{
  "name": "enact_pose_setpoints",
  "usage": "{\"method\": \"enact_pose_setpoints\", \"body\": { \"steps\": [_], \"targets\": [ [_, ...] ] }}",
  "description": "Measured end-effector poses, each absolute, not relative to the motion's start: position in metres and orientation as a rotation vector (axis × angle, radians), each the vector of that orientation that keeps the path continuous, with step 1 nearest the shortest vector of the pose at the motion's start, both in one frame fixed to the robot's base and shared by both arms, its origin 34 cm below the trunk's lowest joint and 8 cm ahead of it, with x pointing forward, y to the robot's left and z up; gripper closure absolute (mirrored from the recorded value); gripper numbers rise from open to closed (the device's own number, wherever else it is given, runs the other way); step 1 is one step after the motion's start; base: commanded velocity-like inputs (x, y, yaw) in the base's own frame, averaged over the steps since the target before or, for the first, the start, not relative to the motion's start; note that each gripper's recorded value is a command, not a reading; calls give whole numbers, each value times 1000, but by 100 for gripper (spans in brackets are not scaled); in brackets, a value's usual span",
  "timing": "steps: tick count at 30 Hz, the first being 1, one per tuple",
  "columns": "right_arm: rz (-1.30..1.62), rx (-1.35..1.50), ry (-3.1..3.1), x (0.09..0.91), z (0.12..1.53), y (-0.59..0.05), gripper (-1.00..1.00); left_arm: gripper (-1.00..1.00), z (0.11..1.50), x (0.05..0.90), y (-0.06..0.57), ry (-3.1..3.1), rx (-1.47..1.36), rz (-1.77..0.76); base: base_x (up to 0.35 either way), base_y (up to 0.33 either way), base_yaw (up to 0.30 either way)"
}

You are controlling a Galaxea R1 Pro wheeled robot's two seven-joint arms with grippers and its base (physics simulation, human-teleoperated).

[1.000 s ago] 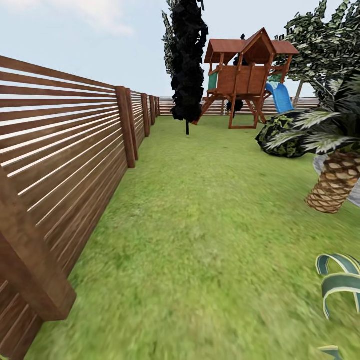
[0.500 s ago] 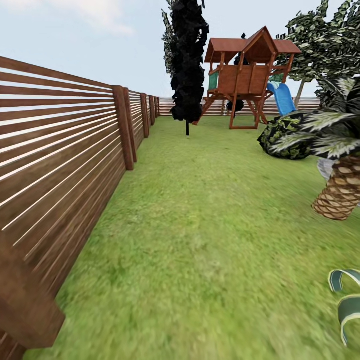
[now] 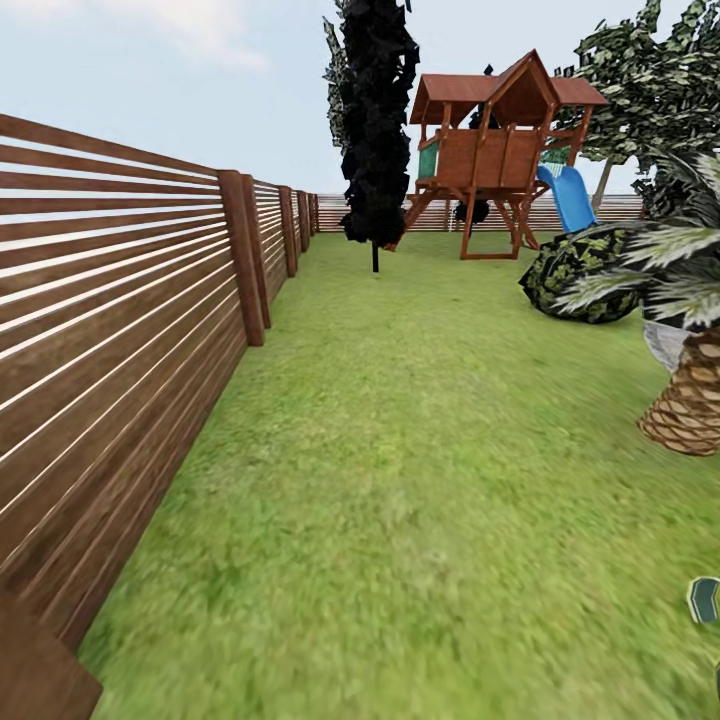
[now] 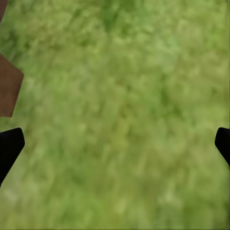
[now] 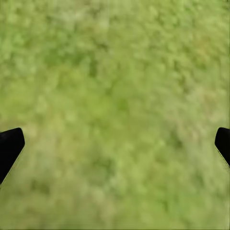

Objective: In the garden, pick up the pesticide atomizer on the floor and spray pesticide onto both trees until each tree trunk is fully covered.

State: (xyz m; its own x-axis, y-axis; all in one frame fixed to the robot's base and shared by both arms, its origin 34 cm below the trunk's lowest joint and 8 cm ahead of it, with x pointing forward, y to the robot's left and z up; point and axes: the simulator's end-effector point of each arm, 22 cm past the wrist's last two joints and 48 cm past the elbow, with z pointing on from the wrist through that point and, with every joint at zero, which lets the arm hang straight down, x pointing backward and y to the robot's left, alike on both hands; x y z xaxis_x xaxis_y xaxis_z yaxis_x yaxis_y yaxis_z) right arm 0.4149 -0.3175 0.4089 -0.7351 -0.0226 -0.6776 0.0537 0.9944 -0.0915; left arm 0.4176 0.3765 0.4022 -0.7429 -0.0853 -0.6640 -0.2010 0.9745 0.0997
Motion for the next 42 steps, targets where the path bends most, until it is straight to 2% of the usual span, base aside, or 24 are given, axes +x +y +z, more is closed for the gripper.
{"method": "enact_pose_setpoints", "body": {
  "steps": [14,23,42],
  "targets": [
    [-130,17,2393,415,409,-315,-100,-100,402,418,377,2408,-200,214,339,0,-4],
    [-129,18,2393,415,409,-314,-100,-100,402,418,377,2408,-200,215,339,0,-198],
    [-129,18,2393,415,409,-314,-100,-100,402,418,377,2408,-200,215,339,0,-6]
  ]
}}
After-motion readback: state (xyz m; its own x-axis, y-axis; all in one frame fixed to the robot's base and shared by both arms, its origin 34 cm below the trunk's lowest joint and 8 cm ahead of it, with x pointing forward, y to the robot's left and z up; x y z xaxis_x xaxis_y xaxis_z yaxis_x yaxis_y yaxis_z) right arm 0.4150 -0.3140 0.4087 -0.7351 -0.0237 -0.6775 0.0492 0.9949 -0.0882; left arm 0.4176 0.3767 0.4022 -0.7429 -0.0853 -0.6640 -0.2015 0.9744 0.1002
